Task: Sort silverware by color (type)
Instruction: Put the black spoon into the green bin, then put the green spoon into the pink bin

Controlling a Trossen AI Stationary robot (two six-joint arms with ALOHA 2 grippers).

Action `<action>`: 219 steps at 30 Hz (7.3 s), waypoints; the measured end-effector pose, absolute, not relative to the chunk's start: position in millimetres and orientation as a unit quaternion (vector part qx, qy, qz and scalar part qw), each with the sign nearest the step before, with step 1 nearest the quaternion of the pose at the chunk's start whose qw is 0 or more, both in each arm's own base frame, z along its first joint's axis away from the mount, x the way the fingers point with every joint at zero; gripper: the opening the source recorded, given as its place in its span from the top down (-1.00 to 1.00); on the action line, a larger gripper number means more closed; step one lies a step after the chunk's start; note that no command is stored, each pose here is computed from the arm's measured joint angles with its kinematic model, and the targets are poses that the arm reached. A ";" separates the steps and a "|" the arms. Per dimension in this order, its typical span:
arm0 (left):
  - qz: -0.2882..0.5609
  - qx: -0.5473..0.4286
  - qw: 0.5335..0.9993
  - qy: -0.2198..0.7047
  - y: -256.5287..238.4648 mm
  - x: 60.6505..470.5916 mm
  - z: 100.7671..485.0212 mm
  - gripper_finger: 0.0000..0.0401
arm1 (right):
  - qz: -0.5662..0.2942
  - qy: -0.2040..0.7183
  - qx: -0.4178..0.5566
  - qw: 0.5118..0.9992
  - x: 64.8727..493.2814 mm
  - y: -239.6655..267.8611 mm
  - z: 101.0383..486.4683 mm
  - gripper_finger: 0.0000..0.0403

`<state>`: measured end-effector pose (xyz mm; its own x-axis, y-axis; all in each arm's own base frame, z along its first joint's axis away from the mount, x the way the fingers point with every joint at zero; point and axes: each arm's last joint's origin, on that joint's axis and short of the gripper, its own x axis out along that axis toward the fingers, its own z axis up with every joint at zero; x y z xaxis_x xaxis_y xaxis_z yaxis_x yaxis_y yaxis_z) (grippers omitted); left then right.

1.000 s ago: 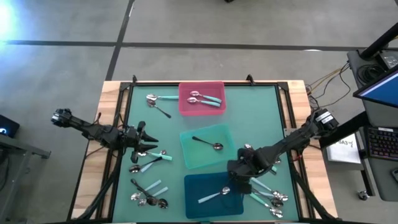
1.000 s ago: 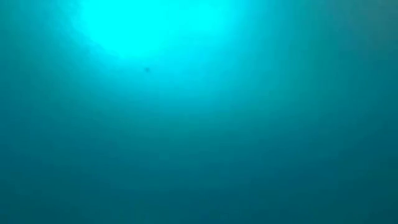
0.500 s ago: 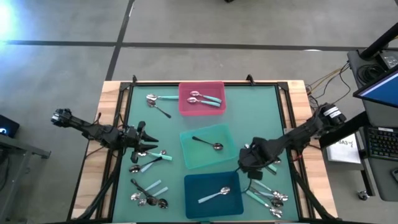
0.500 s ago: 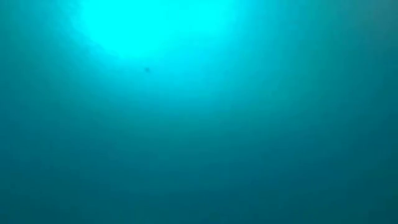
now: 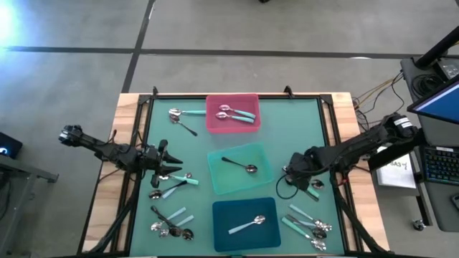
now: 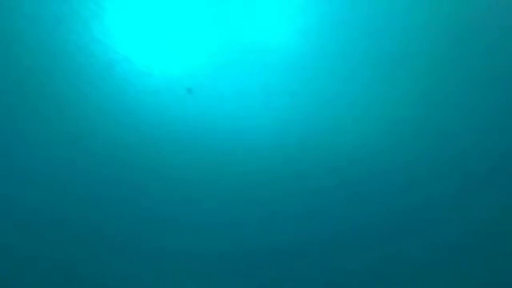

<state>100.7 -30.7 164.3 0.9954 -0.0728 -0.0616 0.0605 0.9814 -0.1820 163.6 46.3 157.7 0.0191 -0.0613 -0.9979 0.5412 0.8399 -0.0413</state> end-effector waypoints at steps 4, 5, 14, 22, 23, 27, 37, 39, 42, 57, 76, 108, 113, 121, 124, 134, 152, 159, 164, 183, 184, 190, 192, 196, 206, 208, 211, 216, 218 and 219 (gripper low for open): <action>-0.033 -0.090 0.995 0.034 -30.6 100.7 164.3 0.52 | -0.209 0.663 0.210 0.688 159.1 46.4 147.4 0.46; -0.033 -0.090 0.995 0.034 -30.6 100.7 164.4 0.52 | -0.208 0.662 0.212 0.688 158.9 46.4 146.2 0.47; -0.033 -0.090 0.995 0.034 -30.7 100.7 164.3 0.52 | -0.199 0.658 0.214 0.694 162.2 47.6 149.9 0.55; -0.033 -0.090 0.995 0.034 -30.6 100.7 164.3 0.52 | -0.194 0.650 0.226 0.699 167.1 49.5 155.5 0.55; -0.033 -0.090 0.995 0.034 -30.7 100.7 164.3 0.52 | -0.194 0.650 0.227 0.699 167.4 49.6 155.9 0.54; -0.033 -0.090 0.995 0.034 -30.6 100.7 164.4 0.52 | -0.197 0.648 0.232 0.698 167.7 49.9 156.2 0.54; -0.033 -0.090 0.995 0.034 -30.7 100.7 164.3 0.52 | -0.199 0.652 0.253 0.687 166.6 50.8 154.1 0.55; -0.033 -0.091 0.995 0.034 -30.6 100.7 164.4 0.52 | -0.199 0.652 0.254 0.687 166.6 50.8 154.1 0.55; -0.033 -0.090 0.995 0.034 -30.7 100.7 164.3 0.52 | -0.200 0.651 0.255 0.687 166.7 50.8 154.2 0.56; -0.034 -0.090 0.995 0.034 -30.7 100.7 164.4 0.52 | -0.212 0.641 0.255 0.692 162.5 60.2 149.6 0.59; -0.033 -0.090 0.995 0.034 -30.7 100.7 164.3 0.52 | -0.218 0.630 0.239 0.706 158.8 57.7 139.7 0.93; -0.033 -0.090 0.995 0.034 -30.7 100.7 164.3 0.52 | -0.077 0.277 -0.086 0.954 257.1 79.6 232.4 0.96; -0.033 -0.090 0.995 0.034 -30.6 100.7 164.3 0.52 | -0.065 0.242 -0.140 0.958 277.9 82.9 222.9 0.96; -0.034 -0.090 0.995 0.034 -30.7 100.7 164.3 0.52 | -0.085 0.286 -0.128 0.946 301.4 80.7 184.5 0.95; -0.033 -0.090 0.995 0.034 -30.7 100.7 164.3 0.52 | -0.086 0.290 -0.127 0.945 308.2 82.6 181.6 0.90; -0.034 -0.090 0.995 0.034 -30.7 100.7 164.4 0.52 | -0.104 0.313 -0.120 0.937 327.3 80.1 200.1 0.69; -0.035 -0.094 0.994 0.034 -30.8 100.7 164.6 0.52 | -0.127 0.358 -0.138 0.915 304.4 59.3 282.8 0.63; -0.035 -0.094 0.994 0.036 -30.8 100.8 164.0 0.52 | -0.132 0.337 -0.115 0.925 282.6 54.4 304.4 0.61; -0.028 -0.081 0.996 0.032 -30.4 101.0 164.5 0.52 | -0.128 0.333 -0.107 0.928 270.9 52.6 310.5 0.61; 0.020 0.008 0.988 -0.155 -26.4 97.2 202.1 0.52 | -0.197 0.359 0.046 0.911 255.3 49.4 297.8 0.61; 0.039 -0.017 0.987 -0.155 -25.2 97.4 202.3 0.52 | -0.200 0.357 0.055 0.911 255.3 49.4 297.9 0.61; 0.121 -0.044 0.988 -0.086 -22.0 104.8 188.9 0.52 | -0.213 0.350 0.084 0.909 255.3 49.2 297.8 0.61; 0.130 -0.030 0.988 -0.074 -21.3 107.5 186.7 0.52 | -0.216 0.347 0.085 0.908 255.3 49.1 297.9 0.61; 0.205 -0.002 0.977 -0.067 -15.4 110.9 186.7 0.52 | -0.228 0.341 0.091 0.907 255.3 48.5 298.0 0.61; 0.224 0.008 0.974 -0.021 -6.3 131.1 195.9 0.52 | -0.229 0.341 0.091 0.907 255.2 48.4 298.0 0.61; 0.237 0.013 0.971 -0.013 -3.5 136.8 200.4 0.52 | -0.229 0.341 0.091 0.907 255.2 48.4 298.0 0.61; 0.259 0.028 0.965 0.025 2.3 145.4 202.7 0.52 | -0.230 0.343 0.090 0.906 255.0 48.4 296.7 0.61; 0.308 0.017 0.940 0.144 17.5 155.5 194.8 0.52 | -0.232 0.348 0.088 0.904 254.1 48.0 292.5 0.61; 0.330 0.006 0.928 0.174 26.6 158.7 194.8 0.52 | -0.235 0.349 0.091 0.903 254.0 47.0 291.8 0.61; 0.336 0.002 0.923 0.189 31.4 160.2 194.5 0.52 | -0.237 0.349 0.093 0.902 254.2 46.0 291.7 0.61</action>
